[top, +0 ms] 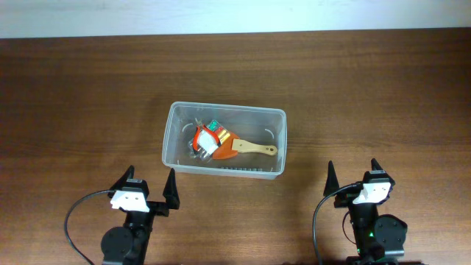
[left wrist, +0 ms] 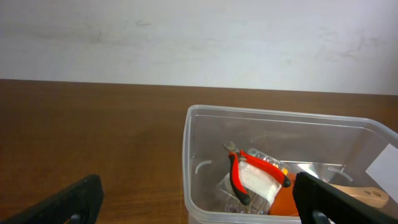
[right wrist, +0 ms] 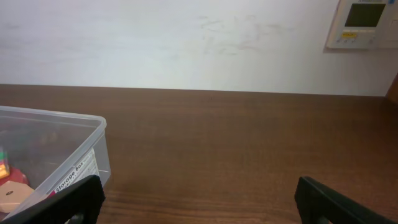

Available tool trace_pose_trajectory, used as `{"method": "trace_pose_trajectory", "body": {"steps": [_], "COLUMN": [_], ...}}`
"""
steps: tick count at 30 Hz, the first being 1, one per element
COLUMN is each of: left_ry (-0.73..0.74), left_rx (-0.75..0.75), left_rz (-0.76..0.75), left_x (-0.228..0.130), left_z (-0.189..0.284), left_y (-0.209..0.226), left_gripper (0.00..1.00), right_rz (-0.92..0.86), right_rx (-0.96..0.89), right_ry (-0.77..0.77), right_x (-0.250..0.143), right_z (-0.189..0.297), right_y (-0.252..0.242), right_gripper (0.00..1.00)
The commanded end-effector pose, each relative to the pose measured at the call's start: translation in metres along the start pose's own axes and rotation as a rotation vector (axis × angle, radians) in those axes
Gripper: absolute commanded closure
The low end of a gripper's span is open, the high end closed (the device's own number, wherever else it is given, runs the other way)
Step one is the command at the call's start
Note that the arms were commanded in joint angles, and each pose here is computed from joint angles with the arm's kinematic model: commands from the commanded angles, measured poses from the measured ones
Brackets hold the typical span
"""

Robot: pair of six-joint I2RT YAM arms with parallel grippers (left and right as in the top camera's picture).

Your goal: Pack container

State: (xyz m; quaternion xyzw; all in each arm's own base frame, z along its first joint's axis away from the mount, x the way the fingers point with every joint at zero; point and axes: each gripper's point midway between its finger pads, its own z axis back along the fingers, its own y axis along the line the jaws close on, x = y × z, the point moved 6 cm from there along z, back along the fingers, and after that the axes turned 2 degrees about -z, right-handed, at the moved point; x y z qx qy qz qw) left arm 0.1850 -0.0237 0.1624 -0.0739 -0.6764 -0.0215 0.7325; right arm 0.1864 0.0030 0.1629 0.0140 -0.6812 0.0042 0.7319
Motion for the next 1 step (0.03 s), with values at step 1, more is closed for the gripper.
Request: {"method": "trace_pose_trajectory", "body": {"steps": [1], "left_ry": [0.003], "left_rx": [-0.030], "left_rz": [-0.017], "left_x": [-0.0009], "left_z": [0.0004], "left_y": [-0.0036], "left_gripper": [0.01], "right_rz": [-0.012], "right_rx": [-0.004], "right_ry": [0.008], "right_x": [-0.0027], "right_z": [-0.0002], "right_y": [0.0000], "right_gripper": [0.01]}}
